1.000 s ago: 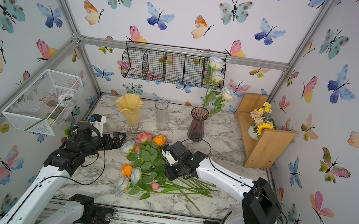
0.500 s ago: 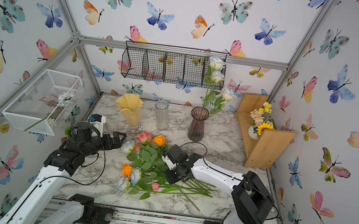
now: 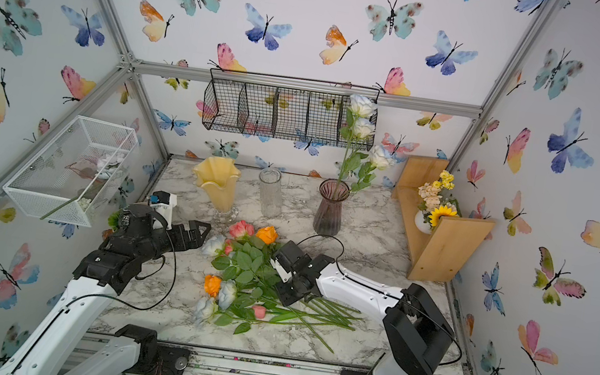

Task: Arrange the flowers in different vases according to their colors
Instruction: Pick up the flower at the center of the board.

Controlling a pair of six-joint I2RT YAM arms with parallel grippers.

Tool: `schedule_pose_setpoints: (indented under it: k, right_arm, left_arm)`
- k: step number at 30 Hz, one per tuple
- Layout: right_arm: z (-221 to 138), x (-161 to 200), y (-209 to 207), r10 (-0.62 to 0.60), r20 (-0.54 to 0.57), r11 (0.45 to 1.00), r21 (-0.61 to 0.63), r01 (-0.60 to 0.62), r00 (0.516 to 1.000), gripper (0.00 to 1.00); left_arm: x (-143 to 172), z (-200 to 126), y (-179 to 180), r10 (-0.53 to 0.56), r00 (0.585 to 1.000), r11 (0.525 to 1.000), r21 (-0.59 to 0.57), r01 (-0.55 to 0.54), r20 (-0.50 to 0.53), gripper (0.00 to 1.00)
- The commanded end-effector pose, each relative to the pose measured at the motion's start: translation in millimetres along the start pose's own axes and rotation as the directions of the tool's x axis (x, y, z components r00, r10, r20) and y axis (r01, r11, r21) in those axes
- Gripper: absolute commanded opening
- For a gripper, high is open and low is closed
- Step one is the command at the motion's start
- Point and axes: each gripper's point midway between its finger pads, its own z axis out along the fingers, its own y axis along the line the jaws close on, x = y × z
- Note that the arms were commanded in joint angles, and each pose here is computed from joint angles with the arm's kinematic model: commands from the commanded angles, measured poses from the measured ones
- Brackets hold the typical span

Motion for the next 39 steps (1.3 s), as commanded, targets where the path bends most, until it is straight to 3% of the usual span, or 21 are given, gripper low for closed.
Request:
schedule_pose_setpoints:
  k: [1, 20, 32, 39]
  right_arm:
    - [1, 4, -14, -0.017, -0.036, 0.998, 0.058, 0.019, 0.999, 0.24]
    - [21, 6, -17, -0.044, -0.094, 0.997, 0.058, 0.05, 0.995, 0.29]
    - [-44, -31, -36, 0.031, 0.09, 1.0, -0.003, -0.031, 0.995, 0.29]
    - [-29, -23, -42, 0.041, 0.022, 0.999, -0.005, -0.041, 0.999, 0.29]
  left_arm:
    - [2, 1, -4, 0.013, 1.0, 1.0, 0.025, -0.013, -0.005, 0.99]
    - [1, 0, -4, 0.013, 1.0, 1.0, 0.022, -0.013, -0.004, 0.99]
    - [1, 0, -3, 0.012, 1.0, 1.0, 0.02, -0.011, -0.001, 0.99]
    - [0, -1, -3, 0.012, 1.0, 1.0, 0.019, -0.012, 0.004, 0.99]
